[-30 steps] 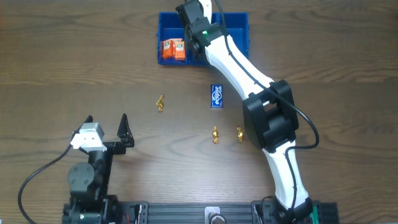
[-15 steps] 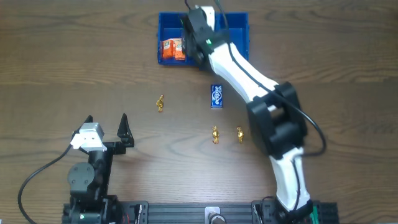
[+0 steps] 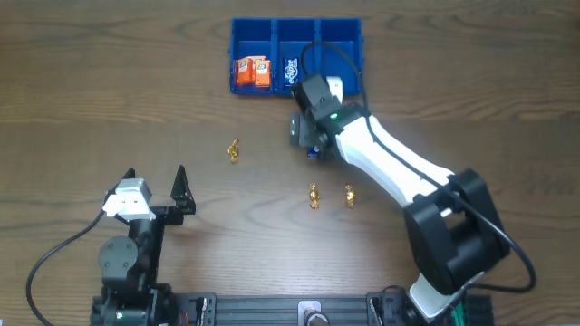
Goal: Sort Candies Into Trays
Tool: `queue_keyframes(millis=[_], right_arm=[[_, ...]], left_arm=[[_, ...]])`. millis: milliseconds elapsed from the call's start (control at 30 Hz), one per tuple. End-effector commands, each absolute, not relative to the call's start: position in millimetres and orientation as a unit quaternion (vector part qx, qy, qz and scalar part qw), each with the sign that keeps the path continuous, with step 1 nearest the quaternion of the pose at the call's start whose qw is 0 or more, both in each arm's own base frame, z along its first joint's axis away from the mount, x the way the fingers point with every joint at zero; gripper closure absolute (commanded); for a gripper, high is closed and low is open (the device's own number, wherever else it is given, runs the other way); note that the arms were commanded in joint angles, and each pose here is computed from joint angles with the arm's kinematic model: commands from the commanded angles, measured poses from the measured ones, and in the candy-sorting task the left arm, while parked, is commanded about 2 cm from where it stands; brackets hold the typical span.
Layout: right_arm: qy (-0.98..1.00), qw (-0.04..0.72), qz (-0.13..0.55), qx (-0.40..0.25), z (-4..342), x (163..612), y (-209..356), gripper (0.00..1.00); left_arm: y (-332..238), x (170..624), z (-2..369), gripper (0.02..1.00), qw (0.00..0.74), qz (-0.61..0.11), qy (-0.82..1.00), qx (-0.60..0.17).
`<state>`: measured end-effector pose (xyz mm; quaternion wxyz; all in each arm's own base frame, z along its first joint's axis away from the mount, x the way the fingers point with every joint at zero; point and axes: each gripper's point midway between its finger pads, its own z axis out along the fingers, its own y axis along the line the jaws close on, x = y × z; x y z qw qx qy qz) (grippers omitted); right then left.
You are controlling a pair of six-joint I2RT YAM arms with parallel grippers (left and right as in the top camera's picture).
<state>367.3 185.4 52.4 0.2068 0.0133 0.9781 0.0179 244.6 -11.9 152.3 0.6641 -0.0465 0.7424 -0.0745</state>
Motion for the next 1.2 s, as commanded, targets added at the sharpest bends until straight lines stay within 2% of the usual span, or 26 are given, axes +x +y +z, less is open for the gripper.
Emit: queue_keyframes(millis=[33, 133, 233, 367, 433, 500, 567, 733, 800, 900, 1200], right_arm=[[0.987, 0.159, 0.017, 0.019, 21.0, 351.1, 188.7, 0.056], [0.989, 0.145, 0.014, 0.019, 6.9, 349.1, 189.9, 0.062], [0.990, 0.136, 0.009, 0.024, -3.7, 348.0, 189.2, 0.137], [0.990, 0.136, 0.009, 0.026, -5.1, 348.2, 189.3, 0.292], [0.990, 0.138, 0.010, 0.026, -4.8, 349.0, 190.0, 0.411], [0.990, 0.139, 0.011, 0.026, -4.6, 349.8, 190.3, 0.570], [0.990, 0.140, 0.011, 0.026, -4.5, 350.3, 190.6, 0.658], [0.989, 0.147, 0.014, 0.026, -0.8, 353.6, 192.1, 0.733], [0.987, 0.159, 0.019, 0.024, 9.0, 357.1, 195.1, 0.748], [0.980, 0.197, 0.024, 0.013, 41.5, 369.3, 200.8, 0.752], [0.962, 0.273, -0.005, -0.007, 180.4, 443.3, 201.5, 0.759]], left_arm=[[-12.8, 243.4, 136.0, 0.020, 0.645, -0.073, 0.760, -0.043], [-12.8, 243.4, 136.0, 0.020, 0.645, -0.073, 0.760, -0.043], [-12.8, 243.4, 136.0, 0.020, 0.645, -0.073, 0.760, -0.043], [-12.8, 243.4, 136.0, 0.020, 0.645, -0.073, 0.760, -0.043], [-12.8, 243.4, 136.0, 0.020, 0.645, -0.073, 0.760, -0.043], [-12.8, 243.4, 136.0, 0.020, 0.645, -0.073, 0.760, -0.043], [-12.8, 243.4, 136.0, 0.020, 0.645, -0.073, 0.760, -0.043], [-12.8, 243.4, 136.0, 0.020, 0.645, -0.073, 0.760, -0.043], [-12.8, 243.4, 136.0, 0.020, 0.645, -0.073, 0.760, -0.043], [-12.8, 243.4, 136.0, 0.020, 0.645, -0.073, 0.760, -0.043], [-12.8, 243.4, 136.0, 0.020, 0.645, -0.073, 0.760, -0.043]])
